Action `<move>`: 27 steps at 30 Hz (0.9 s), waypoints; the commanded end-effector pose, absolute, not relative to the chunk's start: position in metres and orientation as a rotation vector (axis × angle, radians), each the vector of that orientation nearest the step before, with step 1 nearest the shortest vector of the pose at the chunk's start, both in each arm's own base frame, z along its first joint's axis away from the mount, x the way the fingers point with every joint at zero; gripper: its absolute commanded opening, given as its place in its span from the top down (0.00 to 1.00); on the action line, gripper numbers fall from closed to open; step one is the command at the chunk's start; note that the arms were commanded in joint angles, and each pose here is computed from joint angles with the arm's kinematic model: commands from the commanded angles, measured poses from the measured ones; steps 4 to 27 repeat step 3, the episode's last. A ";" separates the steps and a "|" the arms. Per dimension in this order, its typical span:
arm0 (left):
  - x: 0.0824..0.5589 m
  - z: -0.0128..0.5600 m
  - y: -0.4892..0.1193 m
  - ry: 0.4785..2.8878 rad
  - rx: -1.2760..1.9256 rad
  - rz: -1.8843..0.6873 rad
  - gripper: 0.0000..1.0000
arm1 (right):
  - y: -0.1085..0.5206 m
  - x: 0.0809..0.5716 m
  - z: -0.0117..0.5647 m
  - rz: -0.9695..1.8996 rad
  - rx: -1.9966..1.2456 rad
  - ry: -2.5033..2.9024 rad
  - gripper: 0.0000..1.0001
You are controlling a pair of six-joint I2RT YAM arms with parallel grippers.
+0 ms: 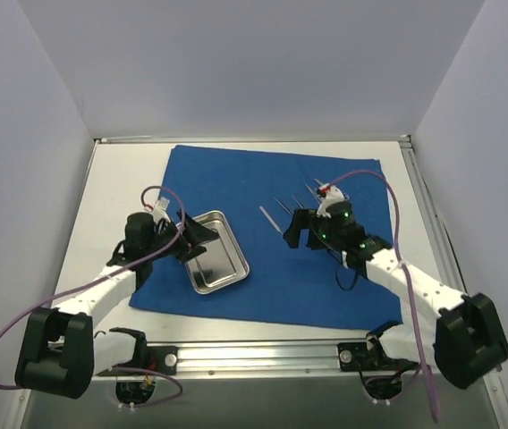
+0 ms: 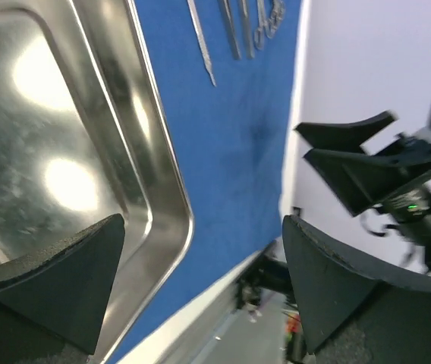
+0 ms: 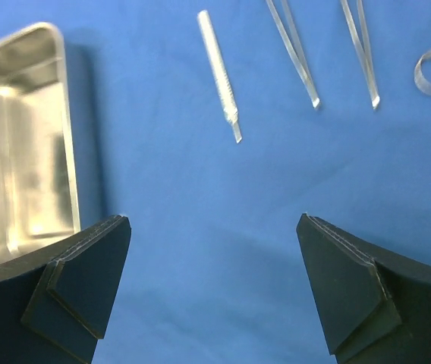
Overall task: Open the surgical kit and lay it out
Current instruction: Reset both arms
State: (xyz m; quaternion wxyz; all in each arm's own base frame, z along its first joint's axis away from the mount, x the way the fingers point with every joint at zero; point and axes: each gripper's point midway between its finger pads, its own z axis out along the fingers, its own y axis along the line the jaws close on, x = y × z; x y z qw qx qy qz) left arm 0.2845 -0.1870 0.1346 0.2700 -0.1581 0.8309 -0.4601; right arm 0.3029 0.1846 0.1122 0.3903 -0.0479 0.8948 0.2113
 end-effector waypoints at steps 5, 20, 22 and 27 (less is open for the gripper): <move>0.273 0.209 -0.204 1.845 -0.343 -1.611 0.06 | 0.193 0.285 0.151 0.795 0.001 1.995 0.00; 0.273 0.209 -0.204 1.845 -0.343 -1.611 0.06 | 0.193 0.285 0.151 0.795 0.001 1.995 0.00; 0.273 0.209 -0.204 1.845 -0.343 -1.611 0.06 | 0.193 0.285 0.151 0.795 0.001 1.995 0.00; 0.273 0.209 -0.204 1.845 -0.343 -1.611 0.06 | 0.193 0.285 0.151 0.795 0.001 1.995 0.00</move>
